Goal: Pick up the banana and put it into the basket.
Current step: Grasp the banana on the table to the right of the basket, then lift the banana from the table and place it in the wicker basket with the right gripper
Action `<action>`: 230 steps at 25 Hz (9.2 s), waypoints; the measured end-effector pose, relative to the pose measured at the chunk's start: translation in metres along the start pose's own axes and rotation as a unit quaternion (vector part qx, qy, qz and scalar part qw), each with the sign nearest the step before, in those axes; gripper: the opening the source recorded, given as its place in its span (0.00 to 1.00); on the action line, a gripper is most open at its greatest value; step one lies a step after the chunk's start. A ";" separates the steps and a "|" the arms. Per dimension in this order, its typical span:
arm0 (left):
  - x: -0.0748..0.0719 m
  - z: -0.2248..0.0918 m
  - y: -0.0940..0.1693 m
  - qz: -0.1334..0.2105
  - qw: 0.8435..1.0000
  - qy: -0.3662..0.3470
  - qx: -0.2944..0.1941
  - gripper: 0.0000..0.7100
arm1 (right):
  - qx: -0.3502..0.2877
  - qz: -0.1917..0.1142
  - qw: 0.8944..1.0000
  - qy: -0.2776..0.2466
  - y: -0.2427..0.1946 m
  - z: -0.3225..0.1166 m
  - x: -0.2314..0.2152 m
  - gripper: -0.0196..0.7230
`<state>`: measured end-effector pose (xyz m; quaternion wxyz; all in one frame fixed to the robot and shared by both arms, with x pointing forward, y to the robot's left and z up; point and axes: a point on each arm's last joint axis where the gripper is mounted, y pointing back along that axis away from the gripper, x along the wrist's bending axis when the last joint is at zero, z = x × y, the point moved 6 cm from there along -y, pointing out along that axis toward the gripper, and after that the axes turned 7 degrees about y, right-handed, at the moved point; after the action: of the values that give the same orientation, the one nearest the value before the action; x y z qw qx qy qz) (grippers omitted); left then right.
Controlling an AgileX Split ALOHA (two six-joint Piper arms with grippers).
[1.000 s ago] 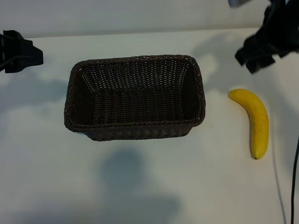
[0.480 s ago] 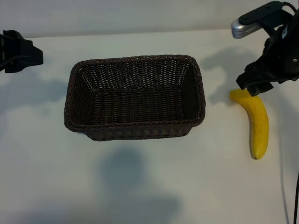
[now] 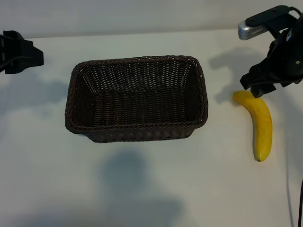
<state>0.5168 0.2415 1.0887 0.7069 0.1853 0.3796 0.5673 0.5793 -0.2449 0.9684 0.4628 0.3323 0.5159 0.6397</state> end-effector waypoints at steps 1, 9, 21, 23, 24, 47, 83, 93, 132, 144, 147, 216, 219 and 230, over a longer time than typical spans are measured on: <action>0.000 0.000 0.000 0.000 1.000 0.000 0.000 0.83 | 0.001 0.000 1.000 0.000 -0.003 0.001 0.000 0.81; 0.000 0.000 0.000 0.000 1.000 -0.001 0.001 0.83 | 0.040 0.014 0.999 -0.006 -0.036 -0.001 0.002 0.81; 0.001 -0.004 0.000 0.002 1.000 -0.002 0.013 0.83 | 0.058 0.015 0.998 -0.030 -0.062 -0.005 0.003 0.81; 0.001 -0.004 0.000 0.002 1.000 -0.002 0.013 0.83 | 0.053 0.013 0.998 -0.029 -0.066 -0.006 0.002 0.81; 0.001 -0.004 0.000 0.002 1.000 -0.002 0.013 0.83 | 0.051 0.013 0.998 -0.029 -0.068 -0.007 0.003 0.81; 0.001 -0.004 0.000 0.003 1.000 -0.003 0.013 0.83 | 0.015 -0.005 0.999 -0.043 -0.081 -0.006 -0.011 0.81; 0.003 -0.004 0.000 0.010 1.000 -0.009 0.015 0.83 | 0.022 -0.004 0.999 -0.045 -0.118 -0.022 -0.007 0.81; 0.003 -0.005 0.000 0.010 1.000 -0.009 0.015 0.83 | 0.021 -0.004 0.999 -0.045 -0.118 -0.022 -0.007 0.81; 0.003 -0.004 0.000 0.010 1.000 -0.010 0.014 0.83 | 0.046 0.001 0.998 -0.048 -0.136 -0.028 -0.006 0.57; 0.003 -0.004 0.000 0.010 1.000 -0.010 0.014 0.83 | 0.047 0.001 0.998 -0.052 -0.136 -0.028 -0.006 0.57; 0.003 -0.004 0.000 0.010 1.000 -0.010 0.014 0.83 | 0.049 0.001 0.997 -0.055 -0.134 -0.027 -0.006 0.57; 0.003 -0.003 0.000 0.010 1.000 -0.010 0.009 0.83 | -0.039 0.021 0.998 0.047 -0.014 0.045 0.056 0.56; 0.003 -0.003 0.000 0.010 1.000 -0.010 0.009 0.83 | -0.038 0.021 0.998 0.050 -0.014 0.045 0.056 0.56; 0.003 -0.003 0.000 0.010 1.000 -0.010 0.009 0.83 | -0.057 0.036 0.993 0.093 -0.005 0.054 0.088 0.56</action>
<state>0.5150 0.2439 1.0861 0.7032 0.2009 0.3762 0.5689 0.5981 -0.1436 0.9722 0.4078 0.2630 0.5072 0.7122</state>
